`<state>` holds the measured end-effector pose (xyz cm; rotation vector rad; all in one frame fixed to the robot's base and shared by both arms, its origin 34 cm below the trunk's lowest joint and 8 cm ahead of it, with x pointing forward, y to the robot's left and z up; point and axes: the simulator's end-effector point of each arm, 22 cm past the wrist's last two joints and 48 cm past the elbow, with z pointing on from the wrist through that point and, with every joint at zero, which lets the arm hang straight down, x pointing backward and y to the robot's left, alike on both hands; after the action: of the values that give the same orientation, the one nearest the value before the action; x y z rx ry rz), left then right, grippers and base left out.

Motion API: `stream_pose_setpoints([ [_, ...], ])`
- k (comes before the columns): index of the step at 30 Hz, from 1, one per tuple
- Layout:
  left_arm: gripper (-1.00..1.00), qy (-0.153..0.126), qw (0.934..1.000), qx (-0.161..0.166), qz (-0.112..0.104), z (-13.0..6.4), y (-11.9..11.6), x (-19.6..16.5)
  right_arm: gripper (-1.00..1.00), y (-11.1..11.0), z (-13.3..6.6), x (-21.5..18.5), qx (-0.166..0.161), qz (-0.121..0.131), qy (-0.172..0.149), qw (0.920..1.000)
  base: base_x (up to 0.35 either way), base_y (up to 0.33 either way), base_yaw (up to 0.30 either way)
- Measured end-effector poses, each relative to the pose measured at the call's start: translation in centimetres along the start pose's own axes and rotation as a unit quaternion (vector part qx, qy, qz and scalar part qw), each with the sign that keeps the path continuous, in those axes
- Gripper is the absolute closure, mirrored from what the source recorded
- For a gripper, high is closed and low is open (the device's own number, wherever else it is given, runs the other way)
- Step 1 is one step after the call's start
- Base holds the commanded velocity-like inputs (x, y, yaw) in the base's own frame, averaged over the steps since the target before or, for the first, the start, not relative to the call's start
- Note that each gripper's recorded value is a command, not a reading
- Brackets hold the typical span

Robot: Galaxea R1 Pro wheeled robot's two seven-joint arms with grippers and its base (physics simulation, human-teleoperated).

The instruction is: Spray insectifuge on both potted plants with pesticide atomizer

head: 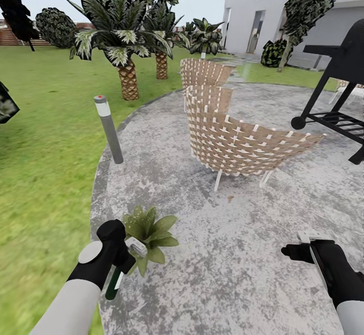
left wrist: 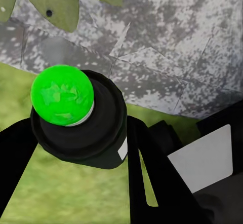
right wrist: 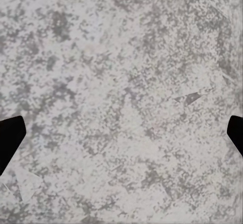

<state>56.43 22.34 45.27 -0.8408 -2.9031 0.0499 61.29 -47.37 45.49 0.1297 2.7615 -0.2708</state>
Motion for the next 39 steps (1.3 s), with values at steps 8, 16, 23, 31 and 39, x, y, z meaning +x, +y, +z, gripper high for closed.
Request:
stream_pose_setpoints([
  [8,1.0,0.001,1.0,0.001,-0.002,0.2,0.0,0.2,-1.0,0.0,0.0,0.0,0.0,-0.001,0.0,1.0,0.0,-0.004,0.108],
  [16,1.0,0.002,1.0,0.007,-0.007,0.4,-0.1,0.3,-1.0,0.0,0.2,0.1,0.0,-0.001,0.002,1.0,0.0,0.0,0.239],
  [23,1.0,0.002,0.9998,0.016,-0.009,0.7,-0.6,0.4,-1.0,0.0,0.3,0.3,0.001,-0.002,0.004,1.0,0.0,0.0,0.242],
  [31,1.0,0.026,0.9991,0.032,-0.009,2.7,-2.1,2.8,-1.0,0.1,0.5,0.5,0.002,-0.004,0.007,1.0,0.0,0.0,0.242],
  [39,1.0,0.03,0.9947,0.064,-0.076,4.1,-1.5,5.3,-1.0,0.3,0.8,0.7,0.001,-0.006,0.01,0.9999,0.0,0.0,0.206],
])
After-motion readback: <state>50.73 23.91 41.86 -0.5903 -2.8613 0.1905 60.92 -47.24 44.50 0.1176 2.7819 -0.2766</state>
